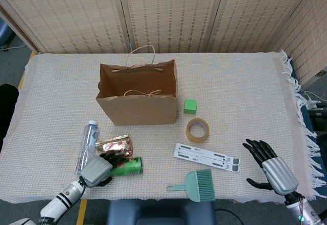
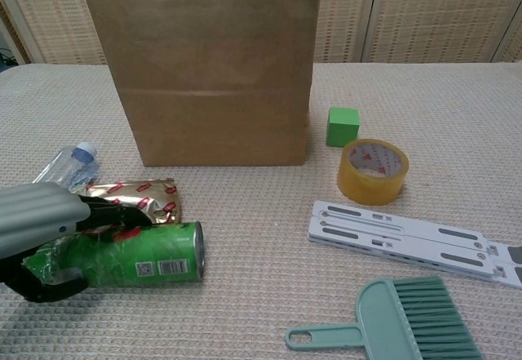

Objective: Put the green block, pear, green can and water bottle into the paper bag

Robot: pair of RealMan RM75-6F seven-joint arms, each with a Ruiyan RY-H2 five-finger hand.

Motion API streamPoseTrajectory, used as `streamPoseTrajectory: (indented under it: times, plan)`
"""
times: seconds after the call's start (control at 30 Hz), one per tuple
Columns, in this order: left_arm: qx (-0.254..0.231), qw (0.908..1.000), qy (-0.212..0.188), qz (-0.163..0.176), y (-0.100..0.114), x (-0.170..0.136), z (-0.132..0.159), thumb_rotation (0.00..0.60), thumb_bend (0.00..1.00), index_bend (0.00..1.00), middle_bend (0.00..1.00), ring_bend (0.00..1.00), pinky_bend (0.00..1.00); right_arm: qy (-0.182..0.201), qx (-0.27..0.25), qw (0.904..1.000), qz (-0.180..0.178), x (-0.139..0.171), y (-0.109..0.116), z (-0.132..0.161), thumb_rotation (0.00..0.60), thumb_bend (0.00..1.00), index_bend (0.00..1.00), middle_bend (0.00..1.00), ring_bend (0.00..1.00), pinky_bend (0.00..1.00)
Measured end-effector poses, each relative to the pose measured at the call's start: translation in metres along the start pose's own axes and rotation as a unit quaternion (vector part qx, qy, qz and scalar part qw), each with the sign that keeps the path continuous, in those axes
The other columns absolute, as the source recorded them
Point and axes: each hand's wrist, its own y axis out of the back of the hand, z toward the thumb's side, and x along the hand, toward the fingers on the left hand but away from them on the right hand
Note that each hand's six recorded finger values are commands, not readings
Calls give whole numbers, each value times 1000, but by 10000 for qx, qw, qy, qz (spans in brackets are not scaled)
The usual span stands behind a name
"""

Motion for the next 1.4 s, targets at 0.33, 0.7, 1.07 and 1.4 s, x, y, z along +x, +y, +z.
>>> streamPoseTrajectory:
  times: [0.33, 0.7, 1.07, 1.4]
  plan:
    - [18, 9998, 196, -35, -8, 8, -3, 600, 536, 462, 489, 480, 633, 22, -7, 10000, -9, 0, 0, 0, 600, 69, 0, 0, 0, 22]
    - [-120, 9994, 148, 289, 11, -5, 7, 600, 570, 603, 647, 618, 739, 17, -47, 10000, -20, 1, 1, 0, 600, 69, 0, 0, 0, 22]
    - [-1077, 9854, 394, 1256, 102, -13, 0, 600, 570, 603, 646, 618, 734, 16, -7, 10000, -15, 1, 0, 0, 600, 69, 0, 0, 0, 22]
    - [-1508, 9696, 514, 1859, 156, 1, -16, 600, 569, 603, 646, 618, 735, -9, -6, 10000, -19, 1, 1, -1, 600, 69, 0, 0, 0, 22]
